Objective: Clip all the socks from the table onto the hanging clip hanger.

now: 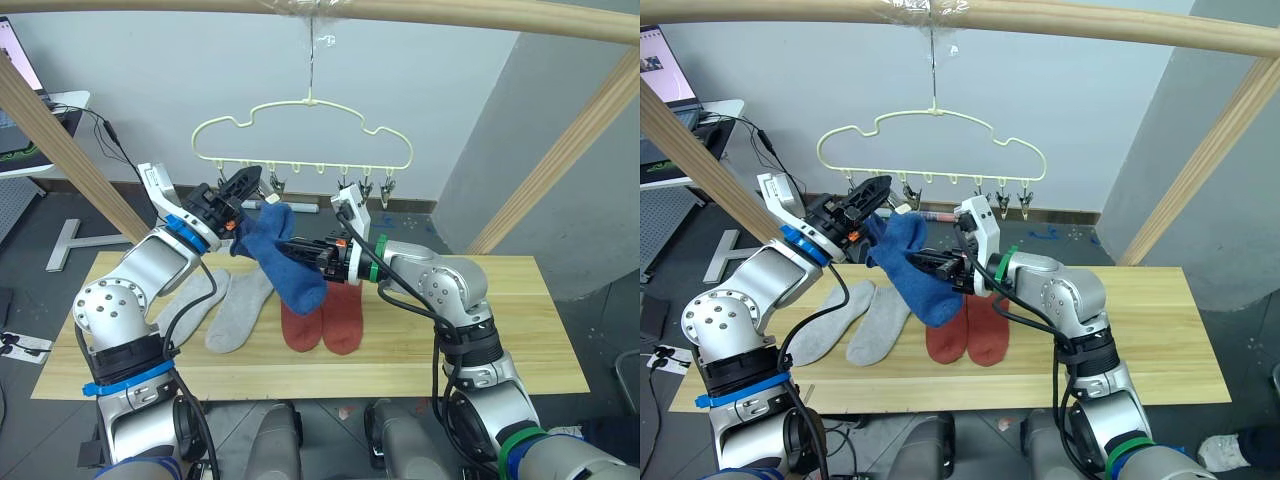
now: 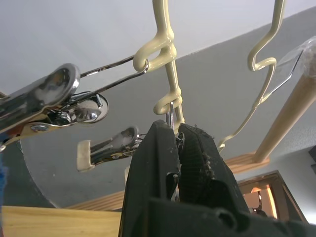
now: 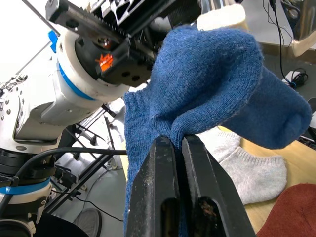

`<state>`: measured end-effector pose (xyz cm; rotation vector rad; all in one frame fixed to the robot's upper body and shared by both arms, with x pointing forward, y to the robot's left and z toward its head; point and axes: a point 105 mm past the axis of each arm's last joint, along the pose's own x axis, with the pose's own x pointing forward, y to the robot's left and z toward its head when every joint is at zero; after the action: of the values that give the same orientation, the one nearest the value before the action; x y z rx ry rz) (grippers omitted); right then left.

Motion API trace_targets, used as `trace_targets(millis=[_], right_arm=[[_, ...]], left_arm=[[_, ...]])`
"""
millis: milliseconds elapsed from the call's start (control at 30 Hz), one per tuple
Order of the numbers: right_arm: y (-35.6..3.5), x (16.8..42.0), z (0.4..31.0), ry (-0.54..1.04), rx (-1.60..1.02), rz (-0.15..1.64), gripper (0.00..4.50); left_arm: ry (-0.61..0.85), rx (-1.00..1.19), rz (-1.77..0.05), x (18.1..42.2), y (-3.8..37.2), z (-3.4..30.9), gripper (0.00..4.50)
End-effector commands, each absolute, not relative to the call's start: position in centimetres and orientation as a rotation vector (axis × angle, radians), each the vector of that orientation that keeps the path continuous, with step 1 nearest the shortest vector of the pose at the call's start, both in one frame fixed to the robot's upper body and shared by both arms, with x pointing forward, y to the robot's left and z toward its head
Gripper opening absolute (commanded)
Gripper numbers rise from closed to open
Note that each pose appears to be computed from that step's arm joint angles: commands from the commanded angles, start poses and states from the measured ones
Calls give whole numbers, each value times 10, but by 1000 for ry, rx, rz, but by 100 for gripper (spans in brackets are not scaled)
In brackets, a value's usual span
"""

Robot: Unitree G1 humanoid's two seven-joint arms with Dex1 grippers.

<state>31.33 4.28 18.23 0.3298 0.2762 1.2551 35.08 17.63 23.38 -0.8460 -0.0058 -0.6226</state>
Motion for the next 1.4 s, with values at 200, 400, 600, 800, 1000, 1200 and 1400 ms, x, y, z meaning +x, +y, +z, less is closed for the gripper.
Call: trace_targets(millis=[200,400,600,800,1000,1200,1400], right_arm=[[46,316,196,234,380,1269,5],[44,322,213,187,392,1271,5],[46,318,218,178,386,1291,5],[47,315,211,195,373,1293,0],[46,314,205,205,353,1289,0],[49,312,192,219,306,1280,25],[46,308,171,243,198,1281,216]], left_arm=[[-67,-843,-714,342,169,255,8],[-52,-835,-732,338,166,253,8],[-66,-824,-731,339,166,256,8],[-79,-816,-729,338,167,256,171],[-74,-801,-714,338,170,254,362],[-22,-630,-614,334,183,235,392],[7,-296,-437,322,199,214,394]])
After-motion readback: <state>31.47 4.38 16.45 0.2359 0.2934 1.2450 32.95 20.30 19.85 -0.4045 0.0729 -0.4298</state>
